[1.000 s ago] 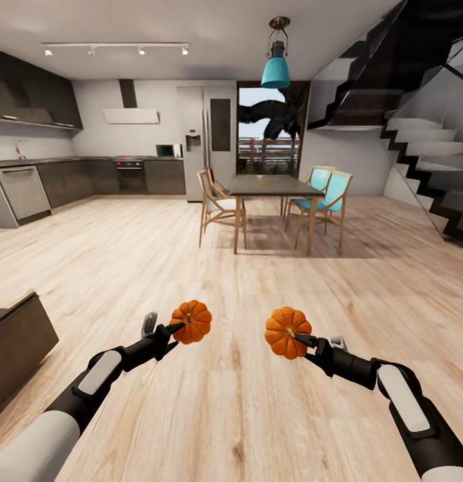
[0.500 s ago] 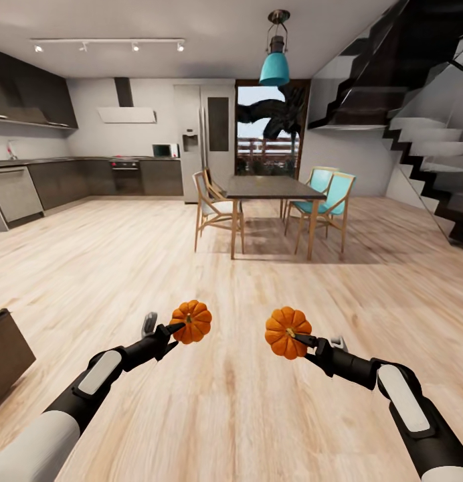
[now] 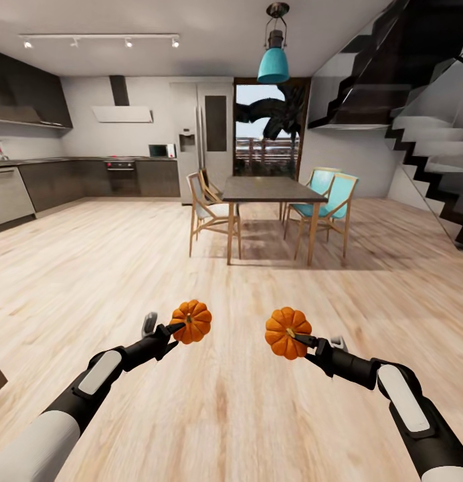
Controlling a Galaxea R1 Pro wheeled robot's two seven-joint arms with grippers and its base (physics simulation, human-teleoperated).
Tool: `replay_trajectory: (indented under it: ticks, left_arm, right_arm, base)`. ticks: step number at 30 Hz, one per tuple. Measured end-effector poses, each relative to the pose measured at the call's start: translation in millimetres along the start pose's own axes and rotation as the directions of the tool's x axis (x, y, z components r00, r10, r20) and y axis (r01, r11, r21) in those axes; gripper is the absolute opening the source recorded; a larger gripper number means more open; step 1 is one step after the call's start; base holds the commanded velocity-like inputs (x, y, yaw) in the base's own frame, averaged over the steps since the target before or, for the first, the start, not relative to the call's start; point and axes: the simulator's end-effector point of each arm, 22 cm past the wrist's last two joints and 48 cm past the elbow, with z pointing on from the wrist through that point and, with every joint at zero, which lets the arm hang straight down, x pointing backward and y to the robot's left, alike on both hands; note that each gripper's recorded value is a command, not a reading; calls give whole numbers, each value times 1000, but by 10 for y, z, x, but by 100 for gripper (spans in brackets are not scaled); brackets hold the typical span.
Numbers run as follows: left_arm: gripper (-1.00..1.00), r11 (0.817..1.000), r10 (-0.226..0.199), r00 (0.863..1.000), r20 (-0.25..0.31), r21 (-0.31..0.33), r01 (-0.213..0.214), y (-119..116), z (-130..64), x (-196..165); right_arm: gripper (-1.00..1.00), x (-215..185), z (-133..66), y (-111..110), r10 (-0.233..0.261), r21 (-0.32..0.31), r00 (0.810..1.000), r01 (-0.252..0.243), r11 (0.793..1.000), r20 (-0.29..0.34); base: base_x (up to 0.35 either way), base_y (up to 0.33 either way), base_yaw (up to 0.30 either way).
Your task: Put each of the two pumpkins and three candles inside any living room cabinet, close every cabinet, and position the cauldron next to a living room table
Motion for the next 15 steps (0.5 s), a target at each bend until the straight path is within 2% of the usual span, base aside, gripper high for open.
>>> replay_trajectory:
  ticks: [15]
  left_arm:
    - [-100, 1000, 0, 1000, -1, 1, 0, -4, 5, 6]
  right_arm:
    - [-100, -6, -3, 5, 2, -3, 1000, -2, 1000, 2]
  base:
    - [313, -107, 0]
